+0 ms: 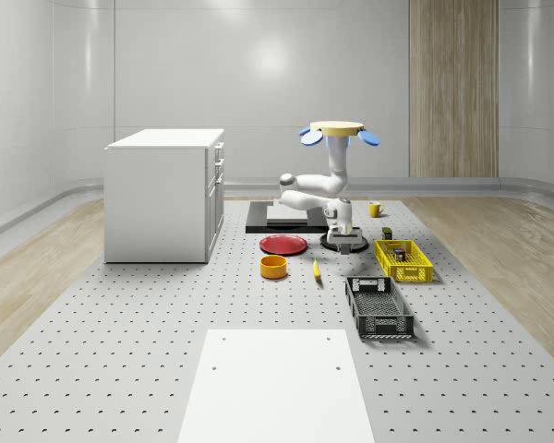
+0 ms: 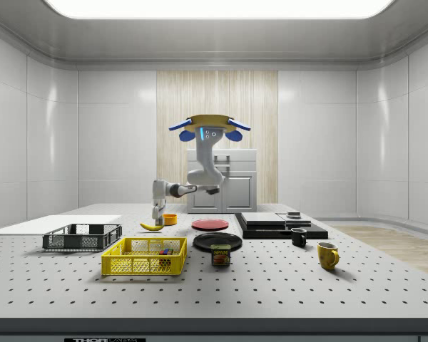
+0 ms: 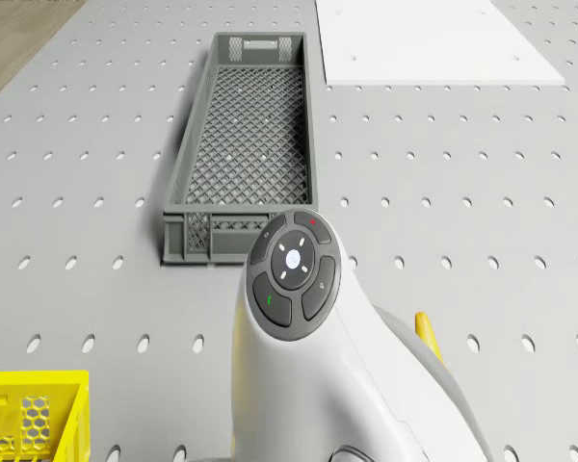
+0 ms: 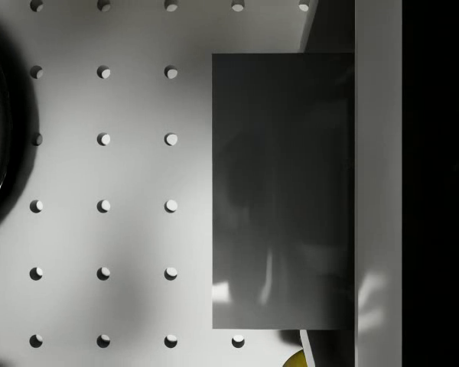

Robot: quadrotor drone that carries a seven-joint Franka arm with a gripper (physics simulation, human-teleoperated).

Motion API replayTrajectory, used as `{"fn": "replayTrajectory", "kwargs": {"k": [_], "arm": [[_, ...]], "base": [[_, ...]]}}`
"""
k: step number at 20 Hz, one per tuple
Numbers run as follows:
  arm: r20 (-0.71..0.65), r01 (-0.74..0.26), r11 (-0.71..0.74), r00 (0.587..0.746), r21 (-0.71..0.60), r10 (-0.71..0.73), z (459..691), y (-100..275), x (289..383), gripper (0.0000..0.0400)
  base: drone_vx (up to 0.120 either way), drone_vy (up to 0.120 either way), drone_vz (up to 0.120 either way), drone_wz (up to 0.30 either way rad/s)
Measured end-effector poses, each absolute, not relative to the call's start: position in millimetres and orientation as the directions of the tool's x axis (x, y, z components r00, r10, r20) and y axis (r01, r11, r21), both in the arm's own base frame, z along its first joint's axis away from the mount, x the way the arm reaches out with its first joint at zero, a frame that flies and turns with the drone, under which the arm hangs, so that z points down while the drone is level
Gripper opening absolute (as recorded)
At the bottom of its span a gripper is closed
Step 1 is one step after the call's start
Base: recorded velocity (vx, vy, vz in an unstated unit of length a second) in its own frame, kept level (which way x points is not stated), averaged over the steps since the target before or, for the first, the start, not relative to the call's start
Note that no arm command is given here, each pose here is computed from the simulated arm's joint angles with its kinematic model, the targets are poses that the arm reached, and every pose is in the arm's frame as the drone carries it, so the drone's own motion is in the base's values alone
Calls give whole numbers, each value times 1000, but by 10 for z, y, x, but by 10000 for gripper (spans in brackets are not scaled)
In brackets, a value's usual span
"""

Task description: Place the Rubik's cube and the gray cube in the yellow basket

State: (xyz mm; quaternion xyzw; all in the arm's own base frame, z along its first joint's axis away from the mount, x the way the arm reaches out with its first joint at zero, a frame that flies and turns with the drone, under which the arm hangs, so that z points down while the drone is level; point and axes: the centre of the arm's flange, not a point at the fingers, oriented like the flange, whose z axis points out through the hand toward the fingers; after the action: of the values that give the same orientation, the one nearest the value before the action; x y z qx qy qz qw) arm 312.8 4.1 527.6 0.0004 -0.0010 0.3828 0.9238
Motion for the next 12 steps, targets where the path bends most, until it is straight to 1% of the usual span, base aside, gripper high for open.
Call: {"fn": "replayTrajectory", "kwargs": {"k": [5,6,7,12], "arm": [[2,-707,707,707,0,707,5229,40,3128,250],[2,-707,707,707,0,707,5225,40,3128,250],[2,-707,707,707,0,707,5221,40,3128,250],[2,-707,707,707,0,707,5211,40,3128,250]], "base": [[0,0,120,0],[0,0,40,0],[0,80,0,0],[0,120,0,0]]}}
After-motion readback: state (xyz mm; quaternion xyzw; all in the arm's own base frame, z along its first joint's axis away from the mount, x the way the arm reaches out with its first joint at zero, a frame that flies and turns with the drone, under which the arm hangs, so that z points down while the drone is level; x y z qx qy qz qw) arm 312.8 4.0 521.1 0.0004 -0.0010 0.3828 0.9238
